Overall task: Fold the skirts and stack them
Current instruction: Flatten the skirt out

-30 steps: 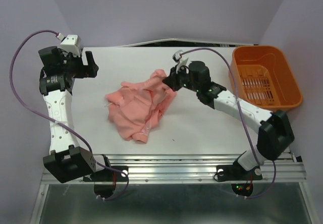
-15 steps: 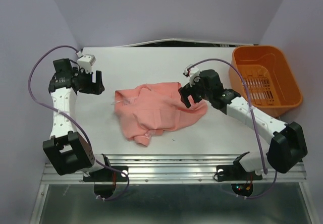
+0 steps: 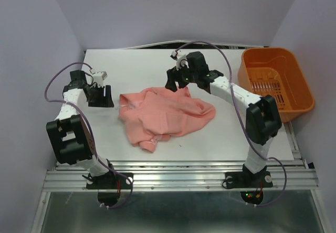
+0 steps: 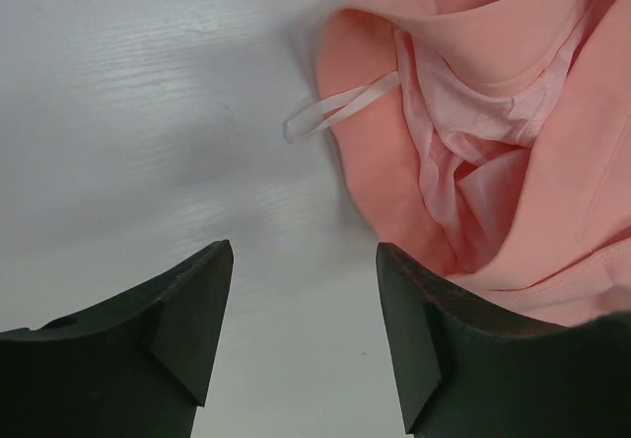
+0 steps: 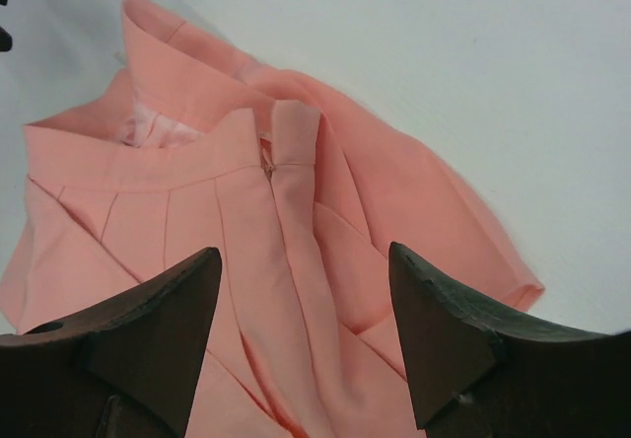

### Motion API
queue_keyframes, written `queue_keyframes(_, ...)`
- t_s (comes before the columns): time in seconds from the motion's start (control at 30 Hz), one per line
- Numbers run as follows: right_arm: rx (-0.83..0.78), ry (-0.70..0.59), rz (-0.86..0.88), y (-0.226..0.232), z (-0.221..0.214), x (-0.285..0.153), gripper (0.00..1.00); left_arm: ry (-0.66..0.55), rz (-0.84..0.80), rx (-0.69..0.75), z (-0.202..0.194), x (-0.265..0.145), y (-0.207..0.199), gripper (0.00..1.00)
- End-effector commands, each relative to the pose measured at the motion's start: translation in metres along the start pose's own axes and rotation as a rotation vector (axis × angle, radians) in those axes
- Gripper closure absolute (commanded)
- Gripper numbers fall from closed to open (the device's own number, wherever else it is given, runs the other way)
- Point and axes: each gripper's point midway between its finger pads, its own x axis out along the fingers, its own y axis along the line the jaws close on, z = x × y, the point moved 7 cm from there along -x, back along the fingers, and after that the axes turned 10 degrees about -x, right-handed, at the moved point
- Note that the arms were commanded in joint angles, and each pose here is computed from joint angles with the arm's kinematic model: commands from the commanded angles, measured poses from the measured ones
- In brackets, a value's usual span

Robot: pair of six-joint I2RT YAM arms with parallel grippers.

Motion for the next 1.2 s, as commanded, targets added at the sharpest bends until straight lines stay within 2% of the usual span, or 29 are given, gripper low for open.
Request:
queue_keyframes(0.0,0.058,-0.089,0.094,-0.001,0.032,0.028,0.26,-0.002,-0.008,-0.028,-0.001,0.01,0.002,0.31)
queue_keyframes(0.23,0.054,0.0,0.232,0.022,0.003,0.075,0.18,0.078,-0.02,-0.102,-0.015,0.031,0.008,0.33)
queue_keyframes(0.5,-0.089,0.133,0.216,0.028,-0.034,0.113,0.17,0.092,-0.039,-0.131,-0.012,0.039,0.01,0.3)
queue_keyframes(0.6,-0.131,0.172,0.22,0.028,-0.042,0.123,0.37,0.091,-0.042,-0.132,-0.009,0.039,0.009,0.28)
queue_keyframes(0.63,-0.137,0.177,0.22,0.027,-0.043,0.124,0.52,0.088,-0.043,-0.129,-0.008,0.038,0.009,0.28)
queue_keyframes(0.7,-0.148,0.162,0.223,0.026,-0.036,0.124,0.68,0.085,-0.046,-0.134,-0.008,0.038,0.008,0.28)
queue_keyframes(0.73,-0.156,0.144,0.222,0.026,-0.026,0.122,0.85,0.08,-0.053,-0.134,-0.007,0.037,0.007,0.28)
queue_keyframes(0.8,-0.171,0.109,0.224,0.027,-0.009,0.115,0.97,0.077,-0.058,-0.137,-0.005,0.037,0.007,0.28)
queue_keyframes(0.83,-0.171,0.093,0.231,0.029,-0.001,0.111,0.99,0.075,-0.063,-0.138,-0.005,0.037,0.006,0.28)
queue_keyframes(1.03,-0.206,-0.063,0.261,0.042,0.075,0.057,0.99,0.041,-0.083,-0.156,0.005,0.038,0.004,0.27)
queue_keyframes(1.17,-0.268,-0.167,0.274,0.053,0.115,0.009,0.99,-0.012,-0.123,-0.188,0.011,0.034,-0.003,0.2)
